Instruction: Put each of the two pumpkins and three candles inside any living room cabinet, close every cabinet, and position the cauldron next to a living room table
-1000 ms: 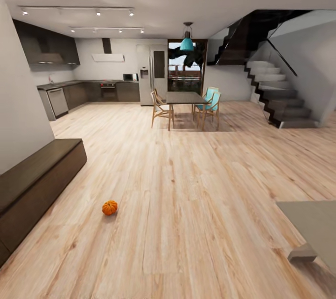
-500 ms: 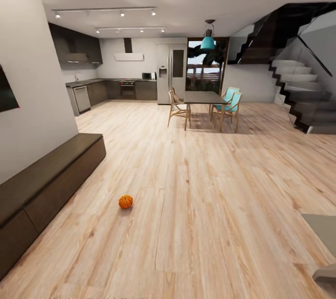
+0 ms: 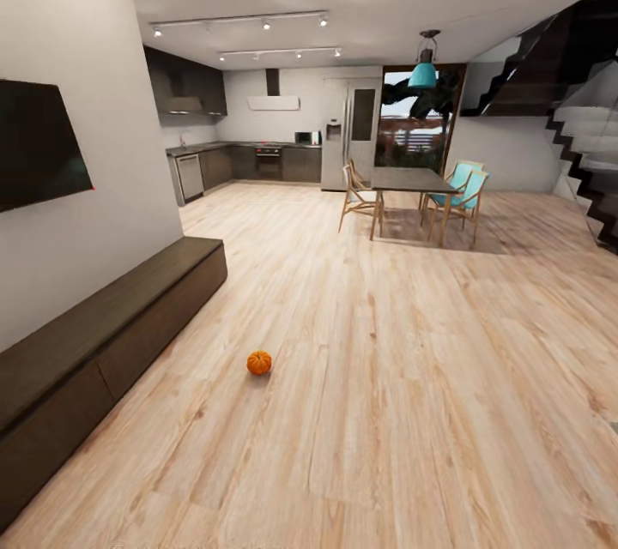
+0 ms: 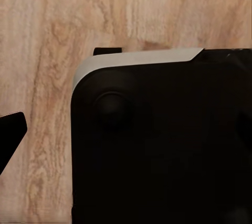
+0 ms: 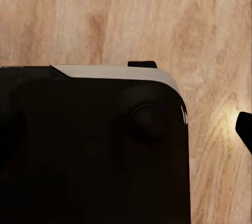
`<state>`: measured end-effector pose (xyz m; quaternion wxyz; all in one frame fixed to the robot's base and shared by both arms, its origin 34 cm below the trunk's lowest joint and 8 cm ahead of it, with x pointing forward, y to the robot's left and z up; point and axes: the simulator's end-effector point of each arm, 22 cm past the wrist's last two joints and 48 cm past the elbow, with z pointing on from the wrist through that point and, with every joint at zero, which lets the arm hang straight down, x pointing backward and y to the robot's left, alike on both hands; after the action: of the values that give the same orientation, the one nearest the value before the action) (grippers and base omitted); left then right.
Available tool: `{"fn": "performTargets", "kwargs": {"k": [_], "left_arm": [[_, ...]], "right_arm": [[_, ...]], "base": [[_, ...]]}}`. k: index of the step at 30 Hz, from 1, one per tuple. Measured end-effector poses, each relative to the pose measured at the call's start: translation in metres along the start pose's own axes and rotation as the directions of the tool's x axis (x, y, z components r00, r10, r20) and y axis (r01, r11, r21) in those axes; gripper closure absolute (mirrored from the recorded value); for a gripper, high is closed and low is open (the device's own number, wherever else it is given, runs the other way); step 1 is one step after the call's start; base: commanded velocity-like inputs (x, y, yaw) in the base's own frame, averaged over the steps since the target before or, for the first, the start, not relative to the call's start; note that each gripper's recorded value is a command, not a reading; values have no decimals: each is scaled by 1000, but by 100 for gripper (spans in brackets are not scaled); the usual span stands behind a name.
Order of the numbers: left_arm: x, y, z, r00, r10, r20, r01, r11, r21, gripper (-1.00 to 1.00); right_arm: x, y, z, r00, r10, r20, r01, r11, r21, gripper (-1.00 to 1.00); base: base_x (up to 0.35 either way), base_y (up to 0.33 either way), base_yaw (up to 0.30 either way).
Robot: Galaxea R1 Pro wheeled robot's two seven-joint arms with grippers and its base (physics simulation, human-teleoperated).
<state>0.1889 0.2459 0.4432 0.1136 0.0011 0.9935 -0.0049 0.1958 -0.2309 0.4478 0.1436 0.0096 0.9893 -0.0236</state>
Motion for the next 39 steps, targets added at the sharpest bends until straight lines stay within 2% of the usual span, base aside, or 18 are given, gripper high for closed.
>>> {"fn": "performTargets", "kwargs": {"k": [39], "left_arm": [[6, 4, -1, 1000, -7, -17, 7, 1000, -13, -100]], "right_arm": [[4, -3, -1, 1000, 14, -9, -14, 1000, 10, -100]], "base": [[0, 0, 255]]}}
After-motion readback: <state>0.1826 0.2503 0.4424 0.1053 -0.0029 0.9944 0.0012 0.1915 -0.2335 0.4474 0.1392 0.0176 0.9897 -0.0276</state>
